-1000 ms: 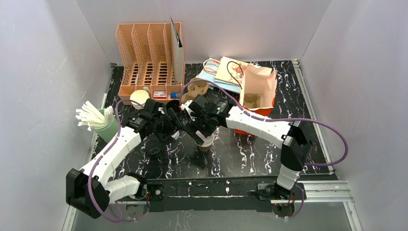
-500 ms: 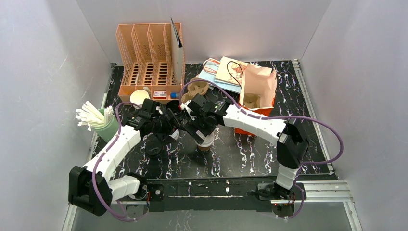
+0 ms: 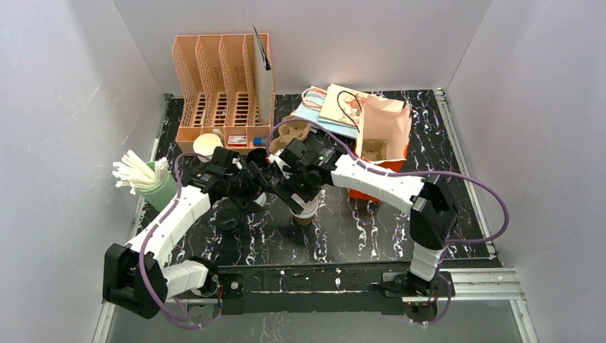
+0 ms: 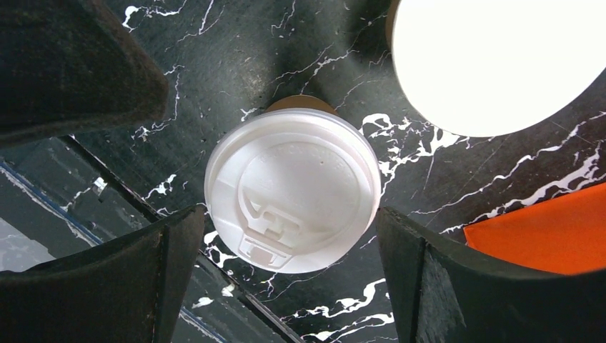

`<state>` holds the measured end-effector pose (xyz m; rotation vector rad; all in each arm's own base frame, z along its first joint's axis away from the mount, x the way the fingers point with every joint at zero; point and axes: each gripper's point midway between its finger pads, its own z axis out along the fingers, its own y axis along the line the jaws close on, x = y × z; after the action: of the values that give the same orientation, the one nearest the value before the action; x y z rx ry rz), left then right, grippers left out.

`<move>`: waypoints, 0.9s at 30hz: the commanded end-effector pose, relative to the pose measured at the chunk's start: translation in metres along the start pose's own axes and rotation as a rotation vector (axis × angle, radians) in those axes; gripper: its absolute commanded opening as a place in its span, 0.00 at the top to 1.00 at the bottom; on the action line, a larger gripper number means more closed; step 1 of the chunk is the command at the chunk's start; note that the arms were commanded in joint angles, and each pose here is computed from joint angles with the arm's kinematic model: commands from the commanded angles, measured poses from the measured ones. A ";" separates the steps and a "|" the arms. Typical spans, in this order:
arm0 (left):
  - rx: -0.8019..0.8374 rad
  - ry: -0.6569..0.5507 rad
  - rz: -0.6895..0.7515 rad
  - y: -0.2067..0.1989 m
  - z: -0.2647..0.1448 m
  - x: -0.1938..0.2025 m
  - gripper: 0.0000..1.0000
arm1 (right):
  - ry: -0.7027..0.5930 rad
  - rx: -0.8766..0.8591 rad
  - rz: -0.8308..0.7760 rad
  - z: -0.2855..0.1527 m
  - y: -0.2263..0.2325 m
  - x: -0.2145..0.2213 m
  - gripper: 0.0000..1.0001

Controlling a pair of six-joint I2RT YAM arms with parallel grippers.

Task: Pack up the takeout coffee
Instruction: Close the cup lid on the coffee cup.

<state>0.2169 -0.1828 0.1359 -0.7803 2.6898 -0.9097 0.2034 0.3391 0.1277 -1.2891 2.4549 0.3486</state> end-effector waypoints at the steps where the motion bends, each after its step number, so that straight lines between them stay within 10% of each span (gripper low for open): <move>1: 0.005 0.043 -0.024 0.004 0.002 0.008 0.30 | 0.007 -0.054 -0.023 0.001 0.008 -0.004 0.02; 27: 0.009 0.106 -0.046 0.009 0.014 0.016 0.36 | 0.064 0.004 -0.022 0.012 -0.004 0.013 0.14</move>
<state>0.2112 -0.1913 0.1227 -0.7950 2.7354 -0.9762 0.2023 0.3402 0.1190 -1.3381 2.4694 0.3558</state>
